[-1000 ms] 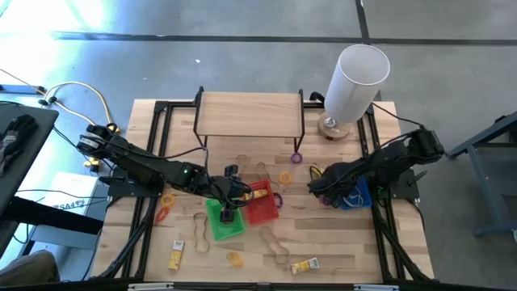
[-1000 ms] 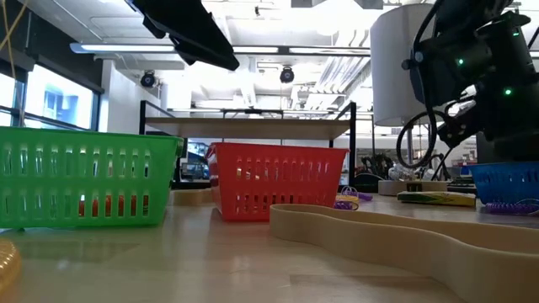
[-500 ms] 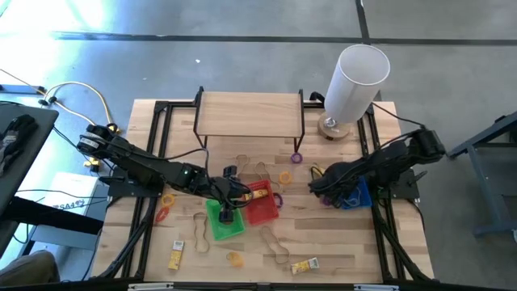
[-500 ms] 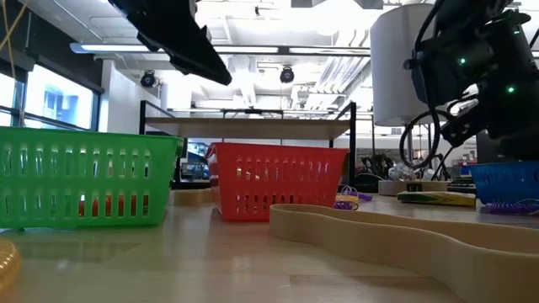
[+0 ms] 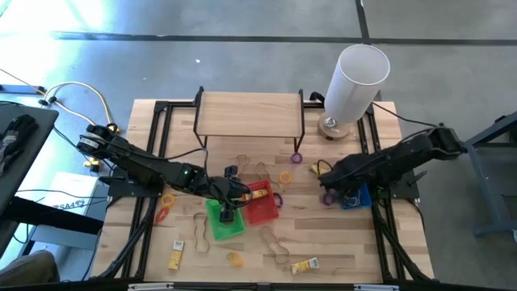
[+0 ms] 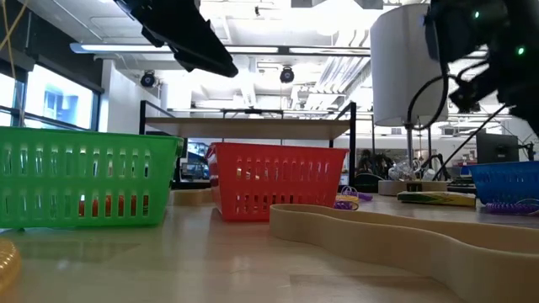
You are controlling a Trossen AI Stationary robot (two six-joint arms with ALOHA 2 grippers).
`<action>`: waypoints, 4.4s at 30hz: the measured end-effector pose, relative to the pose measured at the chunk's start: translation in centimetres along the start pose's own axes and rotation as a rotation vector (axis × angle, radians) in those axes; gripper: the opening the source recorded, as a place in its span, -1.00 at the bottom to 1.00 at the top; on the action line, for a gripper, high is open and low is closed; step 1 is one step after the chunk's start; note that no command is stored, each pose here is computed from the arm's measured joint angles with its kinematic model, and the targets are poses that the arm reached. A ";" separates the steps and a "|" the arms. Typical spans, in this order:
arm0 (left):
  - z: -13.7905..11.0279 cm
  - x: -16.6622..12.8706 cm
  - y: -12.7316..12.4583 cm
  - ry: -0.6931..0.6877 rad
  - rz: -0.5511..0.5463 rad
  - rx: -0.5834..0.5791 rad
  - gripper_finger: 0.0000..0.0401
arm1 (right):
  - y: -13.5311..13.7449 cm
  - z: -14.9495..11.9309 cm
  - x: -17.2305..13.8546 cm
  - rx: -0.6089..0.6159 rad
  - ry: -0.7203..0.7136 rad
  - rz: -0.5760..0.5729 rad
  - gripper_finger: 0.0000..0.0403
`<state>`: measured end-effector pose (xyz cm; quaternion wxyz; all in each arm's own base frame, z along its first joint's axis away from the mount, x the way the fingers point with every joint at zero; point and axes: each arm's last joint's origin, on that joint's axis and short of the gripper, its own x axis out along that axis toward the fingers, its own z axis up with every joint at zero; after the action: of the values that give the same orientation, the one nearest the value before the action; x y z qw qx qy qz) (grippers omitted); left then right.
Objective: Pick & Place Office Desk Supplies
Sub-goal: Put the violet spring keychain into the green bin
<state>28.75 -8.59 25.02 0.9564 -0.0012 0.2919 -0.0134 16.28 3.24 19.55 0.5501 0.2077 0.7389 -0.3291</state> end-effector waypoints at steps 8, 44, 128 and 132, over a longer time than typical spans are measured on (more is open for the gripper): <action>0.1 0.0 0.0 -0.009 -0.002 -0.002 -0.27 | -1.6 -1.1 -3.8 0.004 -0.073 0.104 -0.26; 0.0 -0.1 -0.4 -0.014 -0.014 0.004 -0.27 | 9.2 0.7 0.6 -0.420 -0.220 0.213 -0.26; 0.6 0.2 0.6 -0.063 0.012 0.097 -0.27 | 12.5 -0.6 -3.9 -0.782 -0.652 0.522 -0.98; 1.3 0.3 0.4 -0.131 -0.071 0.146 -0.27 | 13.3 -0.2 -4.9 -0.893 -0.777 0.596 -0.98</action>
<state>29.77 -8.22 25.90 0.9699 0.0573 0.2267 -0.0683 26.49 12.92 20.80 0.8772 0.0215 0.4632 0.1241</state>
